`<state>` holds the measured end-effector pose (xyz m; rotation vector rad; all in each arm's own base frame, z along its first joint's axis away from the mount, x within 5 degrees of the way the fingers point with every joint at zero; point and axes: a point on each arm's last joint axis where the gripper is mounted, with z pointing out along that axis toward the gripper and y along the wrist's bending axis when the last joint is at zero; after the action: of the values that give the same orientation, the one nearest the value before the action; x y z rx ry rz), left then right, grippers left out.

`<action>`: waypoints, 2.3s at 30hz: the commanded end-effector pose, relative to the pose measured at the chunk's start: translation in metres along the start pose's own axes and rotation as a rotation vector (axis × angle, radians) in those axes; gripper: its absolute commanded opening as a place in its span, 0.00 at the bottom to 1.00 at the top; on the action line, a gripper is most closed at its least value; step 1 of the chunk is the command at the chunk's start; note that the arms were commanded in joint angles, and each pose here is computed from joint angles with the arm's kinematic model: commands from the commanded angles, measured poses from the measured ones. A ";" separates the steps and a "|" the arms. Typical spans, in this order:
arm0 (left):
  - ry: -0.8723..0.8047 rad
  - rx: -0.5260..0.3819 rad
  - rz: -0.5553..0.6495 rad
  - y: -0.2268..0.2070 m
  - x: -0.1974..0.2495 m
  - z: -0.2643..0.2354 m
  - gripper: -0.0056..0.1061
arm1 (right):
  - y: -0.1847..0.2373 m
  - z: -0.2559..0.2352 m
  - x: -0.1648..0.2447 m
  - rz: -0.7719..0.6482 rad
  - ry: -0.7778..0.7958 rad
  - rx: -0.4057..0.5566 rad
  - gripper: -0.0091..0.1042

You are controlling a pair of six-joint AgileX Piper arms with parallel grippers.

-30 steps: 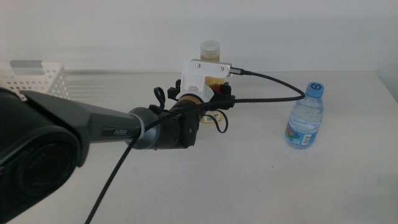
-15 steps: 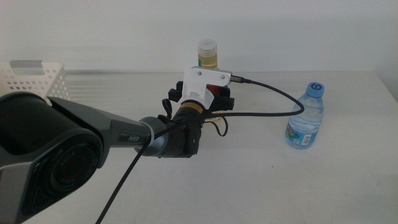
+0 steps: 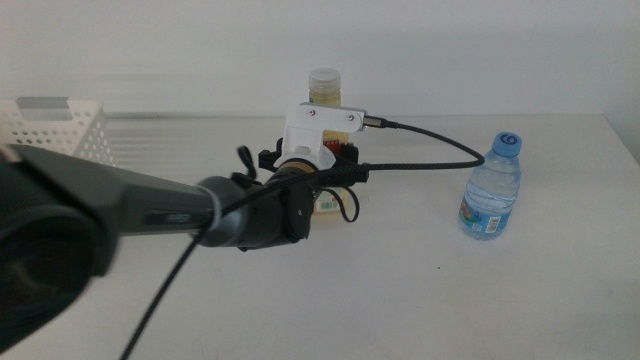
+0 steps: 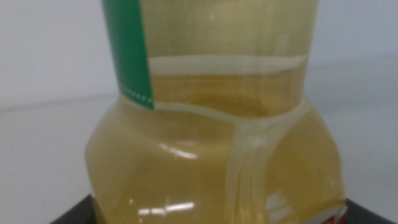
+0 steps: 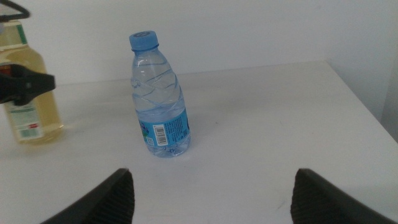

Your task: Use arms to grab the bottles and put them into the dustbin to the left of the table.

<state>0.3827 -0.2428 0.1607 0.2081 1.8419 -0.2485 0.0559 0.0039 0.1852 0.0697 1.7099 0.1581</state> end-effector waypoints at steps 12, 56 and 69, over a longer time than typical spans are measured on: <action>-0.105 0.126 0.045 0.003 -0.128 -0.105 0.00 | 0.001 -0.003 -0.011 -0.019 -0.110 -0.008 0.66; -0.081 -0.019 0.024 0.036 -0.158 -0.168 0.00 | 0.001 -0.003 -0.011 -0.019 -0.110 -0.008 0.66; -0.173 0.058 0.026 0.036 -0.166 -0.173 0.00 | 0.001 -0.003 -0.011 -0.019 -0.110 -0.008 0.66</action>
<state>0.2873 -0.1740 0.3258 0.2922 1.7990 -0.2593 0.0559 0.0039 0.1852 0.0697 1.7099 0.1581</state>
